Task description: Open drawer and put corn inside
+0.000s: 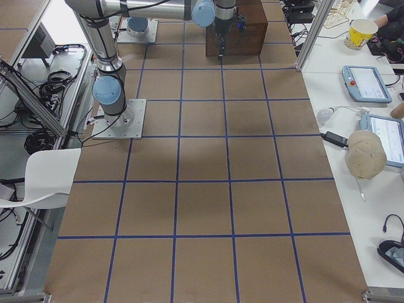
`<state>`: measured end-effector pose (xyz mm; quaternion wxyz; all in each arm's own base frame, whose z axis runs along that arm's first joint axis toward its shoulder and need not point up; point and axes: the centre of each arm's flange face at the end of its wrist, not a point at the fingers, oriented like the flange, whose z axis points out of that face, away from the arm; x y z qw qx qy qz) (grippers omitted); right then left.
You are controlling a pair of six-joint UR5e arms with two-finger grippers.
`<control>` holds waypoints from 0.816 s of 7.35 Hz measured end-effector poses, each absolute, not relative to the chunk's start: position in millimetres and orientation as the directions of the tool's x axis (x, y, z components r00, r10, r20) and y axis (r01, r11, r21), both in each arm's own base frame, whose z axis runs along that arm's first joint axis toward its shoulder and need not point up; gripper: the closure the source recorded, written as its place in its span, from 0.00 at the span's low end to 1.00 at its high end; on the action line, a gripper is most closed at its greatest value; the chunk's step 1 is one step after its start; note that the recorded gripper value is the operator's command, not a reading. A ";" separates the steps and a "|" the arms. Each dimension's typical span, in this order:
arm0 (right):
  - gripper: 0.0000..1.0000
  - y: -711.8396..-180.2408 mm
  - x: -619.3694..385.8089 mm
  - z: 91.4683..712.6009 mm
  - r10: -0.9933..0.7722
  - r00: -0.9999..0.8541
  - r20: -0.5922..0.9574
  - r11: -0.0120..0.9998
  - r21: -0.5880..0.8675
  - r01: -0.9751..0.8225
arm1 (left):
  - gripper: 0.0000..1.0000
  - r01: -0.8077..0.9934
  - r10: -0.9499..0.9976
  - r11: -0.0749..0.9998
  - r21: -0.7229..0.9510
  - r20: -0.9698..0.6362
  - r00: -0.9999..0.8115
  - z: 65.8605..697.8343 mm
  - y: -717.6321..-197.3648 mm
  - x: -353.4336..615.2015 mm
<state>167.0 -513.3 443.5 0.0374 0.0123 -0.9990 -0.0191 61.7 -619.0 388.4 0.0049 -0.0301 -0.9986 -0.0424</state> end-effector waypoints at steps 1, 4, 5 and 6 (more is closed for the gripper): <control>0.00 -513.3 167.0 443.5 -0.026 -0.997 0.074 0.999 0.039 -0.023 | 0.00 0.059 0.058 0.995 0.076 0.009 -0.998 395.2 -617.0 60.2; 0.00 -513.3 167.0 443.5 -0.026 -0.997 0.074 0.999 0.040 -0.023 | 0.00 0.056 0.056 0.997 0.054 0.001 -0.998 424.8 -604.9 47.0; 0.00 -513.3 167.0 443.5 -0.026 -0.997 0.074 0.999 0.040 -0.023 | 0.00 0.046 0.046 0.998 0.046 0.001 -0.999 439.5 -597.5 38.6; 0.00 -513.3 167.1 443.5 -0.026 -0.997 0.074 0.999 0.039 -0.023 | 0.00 0.046 0.046 0.998 0.033 -0.004 -0.999 454.4 -590.3 20.9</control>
